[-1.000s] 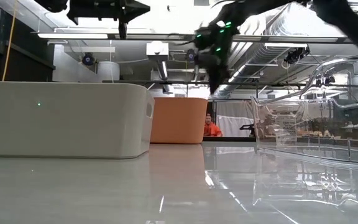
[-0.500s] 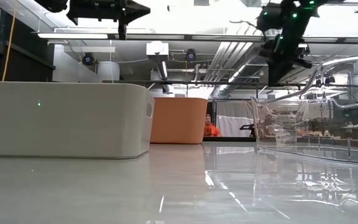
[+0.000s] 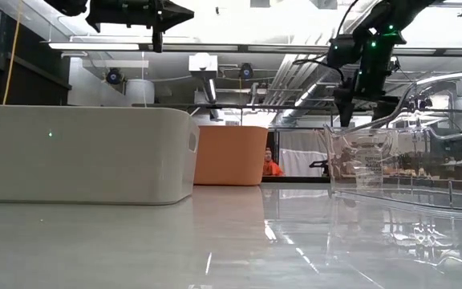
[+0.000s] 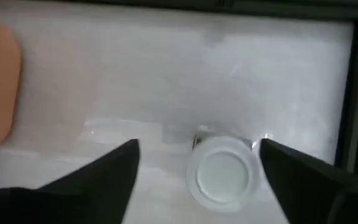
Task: Sort spices by type
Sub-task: Put the top right white seasoning bottle into the transparent bin
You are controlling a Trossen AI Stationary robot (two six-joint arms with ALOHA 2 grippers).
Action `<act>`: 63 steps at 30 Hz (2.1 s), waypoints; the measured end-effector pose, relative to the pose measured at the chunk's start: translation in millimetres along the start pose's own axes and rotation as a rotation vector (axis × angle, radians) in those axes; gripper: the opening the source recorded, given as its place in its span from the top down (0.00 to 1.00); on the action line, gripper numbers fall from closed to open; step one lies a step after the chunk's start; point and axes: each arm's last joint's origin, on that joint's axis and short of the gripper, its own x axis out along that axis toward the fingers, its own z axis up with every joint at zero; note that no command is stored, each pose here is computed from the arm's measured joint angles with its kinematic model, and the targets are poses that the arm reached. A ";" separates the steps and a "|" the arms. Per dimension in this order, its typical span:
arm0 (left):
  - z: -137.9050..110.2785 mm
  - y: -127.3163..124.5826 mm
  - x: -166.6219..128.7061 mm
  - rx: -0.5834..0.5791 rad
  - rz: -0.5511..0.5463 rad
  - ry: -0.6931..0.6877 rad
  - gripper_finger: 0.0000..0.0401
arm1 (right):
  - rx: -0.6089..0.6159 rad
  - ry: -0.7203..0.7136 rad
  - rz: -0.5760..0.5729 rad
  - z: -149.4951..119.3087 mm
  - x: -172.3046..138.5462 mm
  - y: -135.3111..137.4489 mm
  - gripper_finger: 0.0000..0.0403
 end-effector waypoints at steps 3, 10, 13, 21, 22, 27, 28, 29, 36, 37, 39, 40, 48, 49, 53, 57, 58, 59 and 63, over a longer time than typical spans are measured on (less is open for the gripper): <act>0.0 0.0 0.0 0.000 0.000 0.000 1.00 | 0.044 0.044 -0.033 -2.8 3.7 -1.4 0.08; 0.0 0.0 0.0 0.000 0.000 0.000 1.00 | 0.119 0.052 -0.110 -2.3 13.2 -1.7 0.01; 0.0 0.0 0.0 0.000 0.000 0.000 1.00 | 0.113 0.088 -0.139 -2.4 23.3 -0.1 0.01; 0.0 0.0 0.0 0.000 0.000 0.000 1.00 | 0.097 0.184 -0.214 -2.1 56.1 4.0 0.02; 0.0 -0.1 0.0 0.000 0.000 0.000 1.00 | 0.095 0.192 -0.219 -2.3 58.6 4.2 0.03; 0.0 -0.1 0.0 0.000 0.000 0.000 1.00 | 0.093 0.212 -0.228 -3.0 64.3 5.2 0.16; 0.0 -0.1 0.0 0.000 0.000 0.000 1.00 | 0.096 0.211 -0.229 -3.0 64.3 5.2 0.21; 0.0 -0.1 0.0 0.000 0.000 0.000 1.00 | 0.102 0.211 -0.229 -3.0 64.3 5.2 0.26; 0.0 0.1 0.0 0.001 0.005 -0.003 1.00 | 0.050 0.216 -0.219 -4.7 58.4 4.8 0.52; 0.1 0.2 0.0 0.001 0.008 -0.004 1.00 | 0.032 0.218 -0.213 -5.7 54.4 4.4 0.52; 0.2 0.3 0.0 0.002 0.014 -0.007 1.00 | -0.007 0.212 -0.195 -6.0 40.1 2.8 0.52; 0.4 0.4 0.0 0.003 0.018 -0.010 1.00 | -0.028 0.201 -0.184 -5.7 30.0 2.8 0.52; 0.4 0.5 0.0 0.016 0.021 -0.011 1.00 | -0.275 0.072 0.279 -27.5 -77.1 12.4 0.52; 0.4 0.5 0.0 0.019 0.021 -0.011 1.00 | -0.318 0.079 0.351 -35.5 -86.8 14.9 0.52; 0.4 0.5 0.0 0.018 0.021 -0.011 1.00 | -0.500 0.165 0.512 -70.7 -107.9 29.4 0.52; 0.4 0.5 0.0 0.018 0.021 -0.011 1.00 | -0.801 0.261 0.535 -104.8 -108.4 50.4 0.52; 0.4 0.5 0.0 0.018 0.021 -0.011 1.00 | -0.900 0.270 0.543 -112.2 -107.0 56.2 0.52; 0.4 0.5 0.0 0.018 0.021 -0.010 1.00 | -0.989 0.275 0.544 -118.9 -105.0 61.7 0.52; 0.3 0.5 0.0 0.018 0.021 -0.010 1.00 | -1.235 0.212 0.405 -136.8 -88.9 83.5 0.52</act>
